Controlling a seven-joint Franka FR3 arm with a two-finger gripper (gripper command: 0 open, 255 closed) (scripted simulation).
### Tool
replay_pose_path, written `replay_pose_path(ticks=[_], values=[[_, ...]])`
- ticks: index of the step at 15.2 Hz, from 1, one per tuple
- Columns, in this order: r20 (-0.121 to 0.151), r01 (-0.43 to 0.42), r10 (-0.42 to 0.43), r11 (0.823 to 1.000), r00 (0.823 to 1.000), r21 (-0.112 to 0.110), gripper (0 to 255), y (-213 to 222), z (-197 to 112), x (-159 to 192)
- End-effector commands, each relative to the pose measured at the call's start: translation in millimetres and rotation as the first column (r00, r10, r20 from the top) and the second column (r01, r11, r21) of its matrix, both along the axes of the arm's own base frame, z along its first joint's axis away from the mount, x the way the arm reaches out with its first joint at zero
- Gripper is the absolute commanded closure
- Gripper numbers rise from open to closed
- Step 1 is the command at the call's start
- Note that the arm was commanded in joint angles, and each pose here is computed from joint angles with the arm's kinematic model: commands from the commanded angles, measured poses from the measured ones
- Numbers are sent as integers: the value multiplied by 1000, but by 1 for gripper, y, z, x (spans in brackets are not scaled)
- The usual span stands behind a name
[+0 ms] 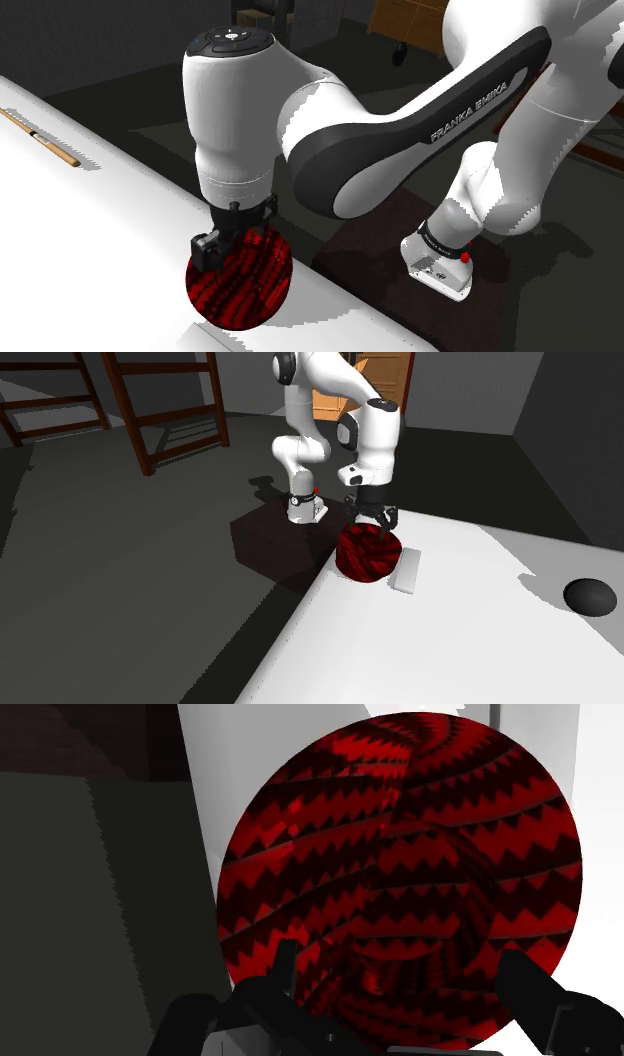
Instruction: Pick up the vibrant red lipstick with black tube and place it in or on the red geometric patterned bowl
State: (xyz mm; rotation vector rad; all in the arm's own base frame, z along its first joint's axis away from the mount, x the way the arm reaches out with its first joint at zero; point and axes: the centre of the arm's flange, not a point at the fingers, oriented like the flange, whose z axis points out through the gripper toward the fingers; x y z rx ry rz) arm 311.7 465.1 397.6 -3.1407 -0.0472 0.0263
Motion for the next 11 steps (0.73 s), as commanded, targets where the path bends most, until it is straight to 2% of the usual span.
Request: replay_pose_path(ticks=[1, 3, 11], values=[[0, 0, 0, 1000, 1000, 0, 0, 0, 19, 1], [0, 0, 0, 1000, 1000, 0, 0, 0, 43, 1], [0, 0, 0, 1000, 1000, 0, 0, 0, 43, 1]])
